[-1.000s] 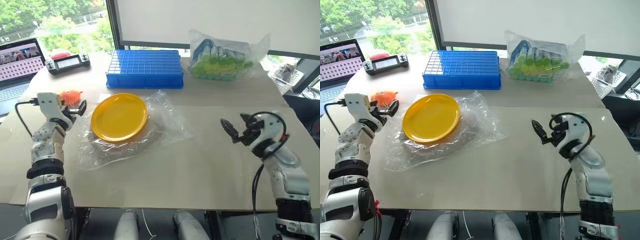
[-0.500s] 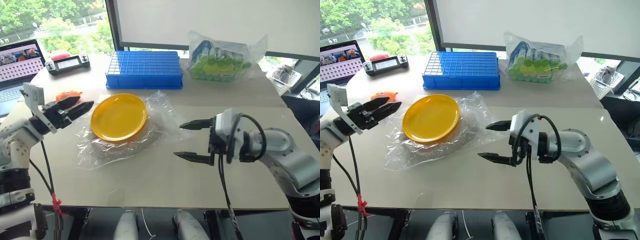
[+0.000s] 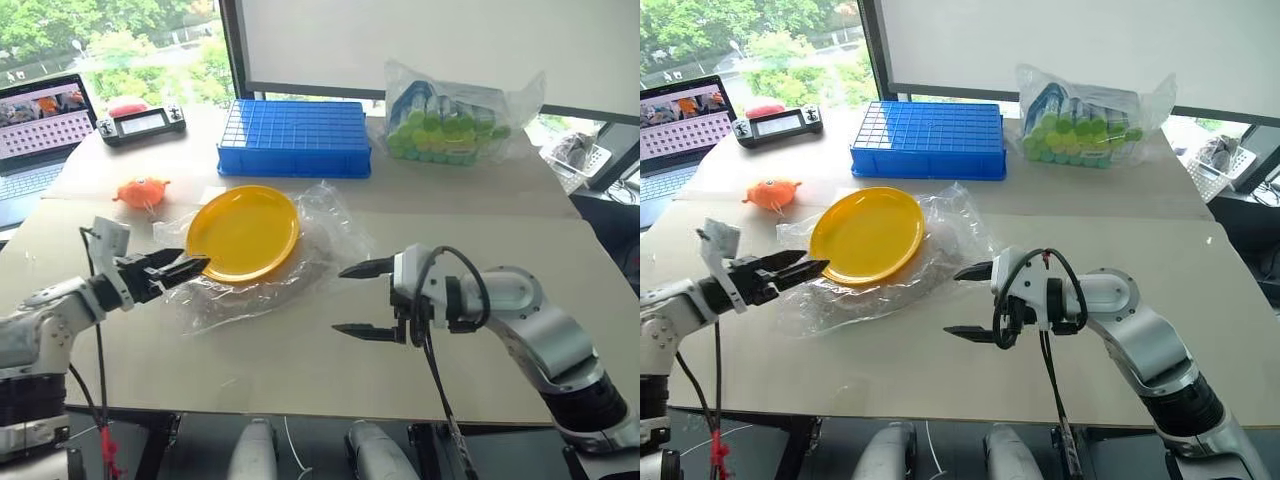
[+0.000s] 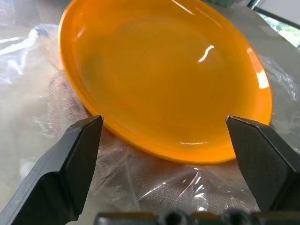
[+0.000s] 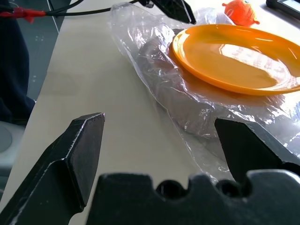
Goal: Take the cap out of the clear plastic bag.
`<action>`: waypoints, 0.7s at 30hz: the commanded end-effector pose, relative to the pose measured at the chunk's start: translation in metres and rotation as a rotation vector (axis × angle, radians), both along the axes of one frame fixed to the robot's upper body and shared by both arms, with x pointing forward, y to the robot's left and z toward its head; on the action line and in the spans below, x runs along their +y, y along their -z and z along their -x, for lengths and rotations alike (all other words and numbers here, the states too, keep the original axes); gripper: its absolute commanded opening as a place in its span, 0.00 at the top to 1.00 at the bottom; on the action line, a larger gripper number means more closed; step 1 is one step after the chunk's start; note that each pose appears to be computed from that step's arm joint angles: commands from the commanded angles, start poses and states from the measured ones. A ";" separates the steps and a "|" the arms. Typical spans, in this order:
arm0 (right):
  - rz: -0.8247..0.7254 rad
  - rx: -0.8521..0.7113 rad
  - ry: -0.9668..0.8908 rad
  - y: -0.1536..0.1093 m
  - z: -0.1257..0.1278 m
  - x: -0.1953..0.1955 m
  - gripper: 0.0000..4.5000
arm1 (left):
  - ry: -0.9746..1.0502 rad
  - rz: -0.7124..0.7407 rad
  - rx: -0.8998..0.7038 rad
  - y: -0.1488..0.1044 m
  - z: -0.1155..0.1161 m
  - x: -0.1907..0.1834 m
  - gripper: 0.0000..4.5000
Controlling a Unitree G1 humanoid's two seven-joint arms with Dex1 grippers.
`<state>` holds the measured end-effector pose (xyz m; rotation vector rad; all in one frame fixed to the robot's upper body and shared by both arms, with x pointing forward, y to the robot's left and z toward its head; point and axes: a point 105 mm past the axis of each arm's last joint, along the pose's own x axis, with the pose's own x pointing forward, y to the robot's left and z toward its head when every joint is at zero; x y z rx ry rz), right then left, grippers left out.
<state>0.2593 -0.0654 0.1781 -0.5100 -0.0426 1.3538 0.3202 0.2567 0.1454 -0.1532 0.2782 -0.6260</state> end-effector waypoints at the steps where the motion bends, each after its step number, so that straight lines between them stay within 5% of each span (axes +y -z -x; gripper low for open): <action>1: -0.028 -0.055 0.017 -0.007 -0.001 0.000 0.01 | 0.028 0.107 -0.003 -0.002 -0.004 -0.024 0.00; 8: -0.027 -0.049 0.041 -0.002 0.000 -0.001 0.01 | -0.019 0.294 0.040 0.005 -0.017 -0.044 0.00; 11: -0.033 -0.048 0.049 -0.002 0.000 0.000 0.00 | -0.072 0.355 0.061 0.003 -0.027 -0.043 0.17; 21: -0.040 -0.076 0.101 -0.007 -0.004 -0.007 0.00 | -0.048 0.385 0.086 -0.004 -0.029 -0.057 0.95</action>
